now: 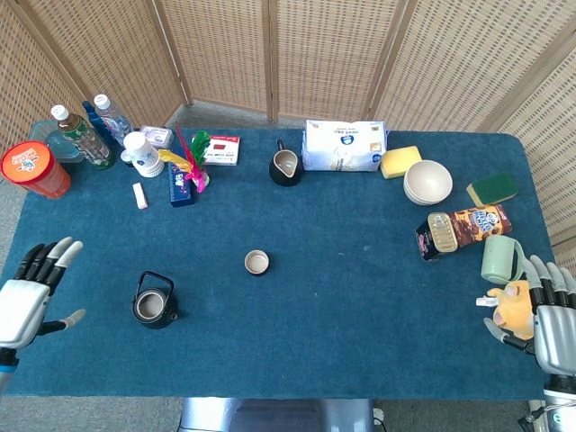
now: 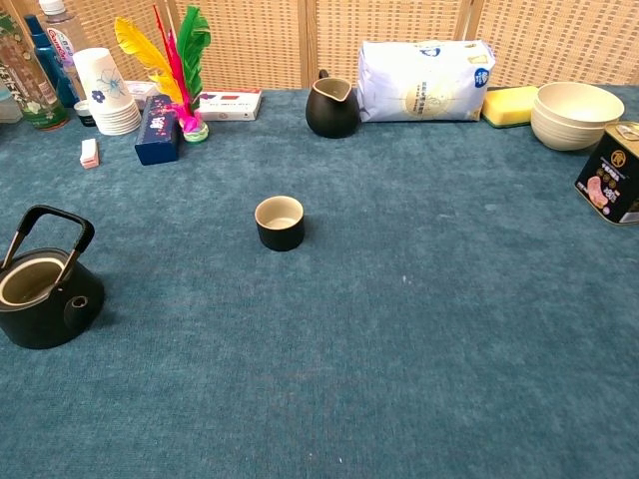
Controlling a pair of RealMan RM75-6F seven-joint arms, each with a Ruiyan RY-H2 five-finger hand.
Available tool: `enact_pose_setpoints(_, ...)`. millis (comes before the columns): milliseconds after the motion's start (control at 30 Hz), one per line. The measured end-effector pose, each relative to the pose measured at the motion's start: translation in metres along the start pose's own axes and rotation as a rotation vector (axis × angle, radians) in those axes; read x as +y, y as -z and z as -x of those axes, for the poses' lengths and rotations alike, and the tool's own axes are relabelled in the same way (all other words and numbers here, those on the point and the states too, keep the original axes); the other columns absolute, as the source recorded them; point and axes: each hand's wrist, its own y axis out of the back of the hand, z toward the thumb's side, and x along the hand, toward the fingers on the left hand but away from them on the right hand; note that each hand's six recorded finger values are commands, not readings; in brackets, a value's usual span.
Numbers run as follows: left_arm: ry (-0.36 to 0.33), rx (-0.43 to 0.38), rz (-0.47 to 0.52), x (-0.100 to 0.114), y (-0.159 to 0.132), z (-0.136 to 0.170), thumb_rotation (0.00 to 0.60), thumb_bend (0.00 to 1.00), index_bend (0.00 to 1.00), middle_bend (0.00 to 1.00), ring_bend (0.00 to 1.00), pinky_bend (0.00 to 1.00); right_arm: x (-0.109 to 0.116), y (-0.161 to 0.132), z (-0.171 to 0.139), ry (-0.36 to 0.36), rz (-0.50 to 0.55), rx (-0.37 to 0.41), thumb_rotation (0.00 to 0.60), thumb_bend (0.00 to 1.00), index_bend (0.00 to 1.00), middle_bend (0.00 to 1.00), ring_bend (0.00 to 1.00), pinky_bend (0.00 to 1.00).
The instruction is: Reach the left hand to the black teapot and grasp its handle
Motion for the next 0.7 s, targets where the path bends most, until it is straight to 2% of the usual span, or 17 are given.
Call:
enact_pose_setpoints(133,0.058,-0.051,0.047,-0.018,-0.008,-0.029,0.600,0.00,0.00,0.00,0.00,0.03,-0.001,0.001,0.001,-0.006,0.000,-0.003,0.418,0.00,0.00,0.00,0.00,0.00)
enact_pose_setpoints(333,0.115,-0.112,-0.007,-0.036,-0.032,-0.069,0.600,0.00,0.00,0.00,0.00,0.03,-0.002,0.003,0.004,-0.012,0.003,-0.013,0.417,0.00,0.00,0.00,0.00,0.00)
enact_pose_setpoints(700,0.172,-0.105,-0.052,-0.053,-0.053,-0.094,0.600,0.00,0.00,0.00,0.00,0.03,0.000,0.005,0.005,-0.012,0.020,-0.019,0.418,0.00,0.00,0.00,0.00,0.00)
